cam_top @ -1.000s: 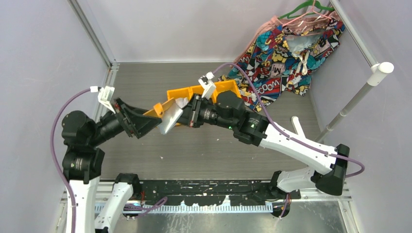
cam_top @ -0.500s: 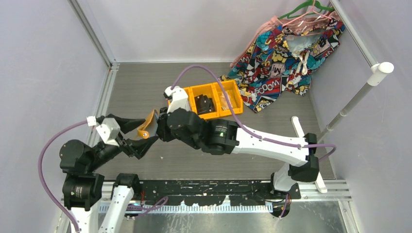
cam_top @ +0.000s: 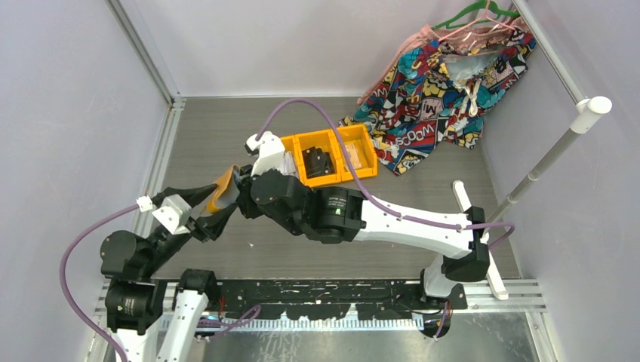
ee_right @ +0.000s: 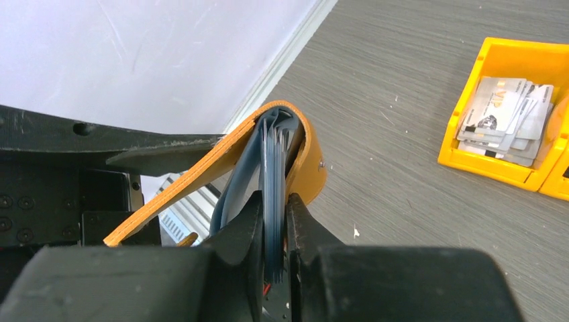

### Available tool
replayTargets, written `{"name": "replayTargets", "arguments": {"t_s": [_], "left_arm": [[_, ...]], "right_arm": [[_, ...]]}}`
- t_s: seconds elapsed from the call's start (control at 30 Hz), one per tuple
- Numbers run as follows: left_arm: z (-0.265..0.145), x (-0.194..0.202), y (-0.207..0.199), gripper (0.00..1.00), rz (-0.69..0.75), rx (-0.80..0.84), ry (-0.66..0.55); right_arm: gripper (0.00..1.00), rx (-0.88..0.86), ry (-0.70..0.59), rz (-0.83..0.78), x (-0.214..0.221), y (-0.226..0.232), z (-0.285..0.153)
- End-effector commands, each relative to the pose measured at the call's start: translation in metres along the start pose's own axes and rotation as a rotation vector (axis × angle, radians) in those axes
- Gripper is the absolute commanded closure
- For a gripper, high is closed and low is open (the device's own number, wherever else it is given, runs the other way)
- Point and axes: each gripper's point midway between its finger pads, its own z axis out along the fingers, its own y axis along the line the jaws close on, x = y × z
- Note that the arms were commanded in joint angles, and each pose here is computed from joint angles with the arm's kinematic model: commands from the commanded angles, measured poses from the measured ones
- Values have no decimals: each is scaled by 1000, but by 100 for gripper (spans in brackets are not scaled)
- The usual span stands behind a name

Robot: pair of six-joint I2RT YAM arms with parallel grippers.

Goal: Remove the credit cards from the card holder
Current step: Remove the credit card from the card holder.

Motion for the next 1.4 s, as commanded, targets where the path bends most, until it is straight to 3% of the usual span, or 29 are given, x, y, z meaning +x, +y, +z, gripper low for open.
{"name": "replayTargets", "arguments": {"t_s": [0.0, 0.4, 0.6, 0.7, 0.9, 1.07, 1.23, 1.37], "left_arm": [[-1, -20, 53, 44, 50, -273, -59], [-3, -22, 51, 51, -3, -278, -50], [-6, -24, 6, 61, -71, -65, -9], [-11, -29, -12, 67, -91, 17, 4], [-12, -40, -21, 88, -126, 59, -2], [-16, -49, -47, 98, -234, 192, 36], [-14, -55, -53, 100, -355, 230, 70], [-11, -54, -43, 100, -351, 173, 64]], "right_arm": [[99, -105, -25, 22, -17, 24, -23], [99, -187, -29, 10, -16, 20, -47], [99, -281, -30, -7, -18, 28, -60], [99, -304, -38, -18, -18, 24, -67], [97, -364, -38, -22, -15, 15, -80], [87, -400, -50, -12, -15, 10, -86], [63, -398, -57, 14, -17, 4, -85], [47, -345, -57, 20, -15, -9, -83]]}}
